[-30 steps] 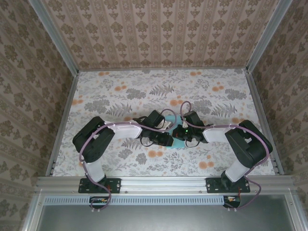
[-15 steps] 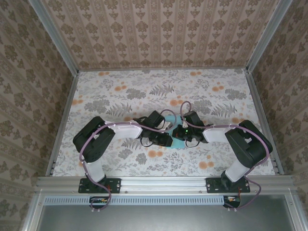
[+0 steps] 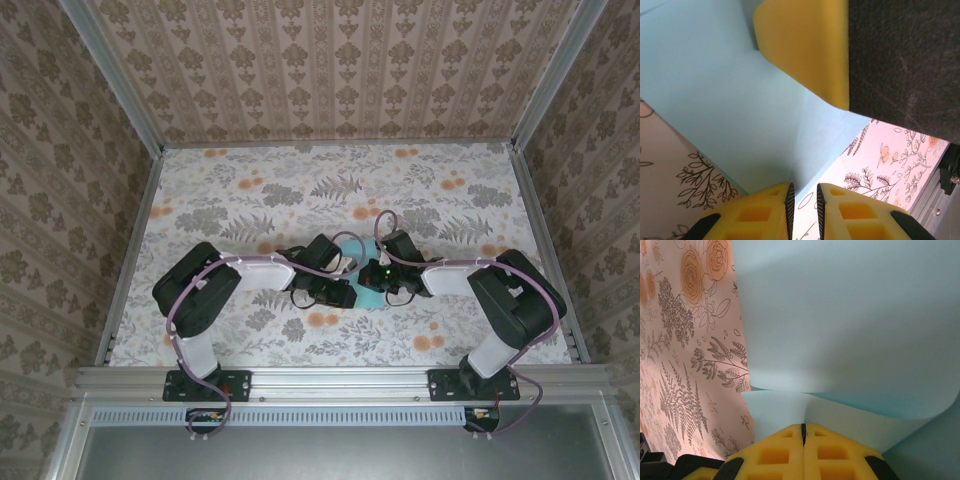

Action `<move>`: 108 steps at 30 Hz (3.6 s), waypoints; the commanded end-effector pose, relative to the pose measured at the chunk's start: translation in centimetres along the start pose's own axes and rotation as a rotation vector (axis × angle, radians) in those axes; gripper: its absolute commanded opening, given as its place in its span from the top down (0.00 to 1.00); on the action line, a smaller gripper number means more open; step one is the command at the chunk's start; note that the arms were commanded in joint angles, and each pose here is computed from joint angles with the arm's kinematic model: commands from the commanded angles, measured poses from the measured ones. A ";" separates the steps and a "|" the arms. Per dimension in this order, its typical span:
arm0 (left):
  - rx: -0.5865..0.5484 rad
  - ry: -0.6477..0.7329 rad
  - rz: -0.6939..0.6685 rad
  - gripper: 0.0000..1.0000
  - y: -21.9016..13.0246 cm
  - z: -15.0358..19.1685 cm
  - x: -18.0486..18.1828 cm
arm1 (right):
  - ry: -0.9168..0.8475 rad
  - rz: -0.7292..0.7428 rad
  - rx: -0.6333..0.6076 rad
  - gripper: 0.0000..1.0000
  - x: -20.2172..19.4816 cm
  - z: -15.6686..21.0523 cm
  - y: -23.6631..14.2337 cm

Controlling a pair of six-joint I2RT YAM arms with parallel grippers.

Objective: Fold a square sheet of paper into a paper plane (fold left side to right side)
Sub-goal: Fold the triangle a second time at the center of the table.

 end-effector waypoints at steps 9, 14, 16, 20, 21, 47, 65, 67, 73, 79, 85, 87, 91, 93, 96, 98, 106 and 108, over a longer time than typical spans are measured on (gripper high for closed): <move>0.038 -0.062 -0.026 0.81 -0.3 2.8 0.6 | 0.027 0.124 0.024 1.00 -2.9 0.9 -0.1; -0.001 -0.040 -0.010 0.81 -1.3 2.1 -0.3 | 0.027 0.124 0.028 1.00 -2.9 1.0 -0.1; -0.025 -0.025 0.001 0.81 -2.0 1.5 -0.8 | 0.029 0.123 0.028 1.00 -2.9 1.0 -0.1; -0.073 -0.003 0.007 0.81 -3.1 0.0 -1.4 | 0.029 0.121 0.029 1.00 -2.8 1.0 0.0; -0.079 -0.002 0.002 0.81 -3.2 -0.3 -1.3 | 0.029 0.120 0.029 1.00 -2.8 1.0 0.0; 0.073 -0.057 -0.130 0.79 0.6 2.1 2.1 | -0.070 -0.035 -0.013 1.00 1.7 0.7 -2.7; 0.113 -0.056 -0.188 0.86 0.7 2.6 2.5 | -0.073 -0.051 0.038 1.00 1.6 3.0 -1.0; 0.116 -0.056 -0.188 0.88 0.7 2.6 2.5 | -0.072 -0.045 0.041 1.00 1.5 3.0 -0.8; 0.121 -0.058 -0.195 0.90 0.7 2.7 2.5 | -0.069 -0.006 0.049 1.00 0.6 3.2 -0.5; 0.133 -0.066 -0.207 0.91 0.8 3.0 2.7 | -0.069 0.040 0.056 1.00 -0.6 3.4 -0.3; 0.150 -0.077 -0.223 0.91 0.8 3.5 3.1 | -0.090 0.104 0.040 1.00 -1.8 3.3 -0.5; 0.154 -0.079 -0.224 0.91 0.8 3.6 3.1 | -0.099 0.116 0.033 1.00 -1.9 3.2 -0.6; 0.158 -0.084 -0.227 0.91 0.8 3.7 3.2 | -0.102 0.118 0.025 1.00 -2.0 3.0 -0.7; 0.158 -0.083 -0.229 0.91 0.8 3.8 3.2 | -0.103 0.114 0.015 1.00 -1.9 2.7 -0.9; 0.161 -0.084 -0.230 0.91 0.9 3.8 3.3 | -0.101 0.105 -0.001 1.00 -1.7 2.3 -1.1; 0.163 -0.084 -0.229 0.91 0.9 3.8 3.3 | -0.099 0.101 -0.005 1.00 -1.6 2.1 -1.2; 0.166 -0.085 -0.231 0.91 0.9 3.9 3.3 | -0.085 0.108 -0.016 1.00 -2.0 1.0 -1.3; 0.167 -0.086 -0.232 0.91 0.9 4.0 3.3 | -0.083 0.114 -0.017 1.00 -2.3 0.8 -1.3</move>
Point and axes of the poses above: each hand's point on the last joint's axis, 136 mm out from that joint toward the fingers, its own y axis out along the fingers, its own x axis along the line the jaws close on, z = x × y, the point moved 3 cm from there along -y, back along the fingers, and after that the axes turned 13 degrees about y, right-handed, at the moved point
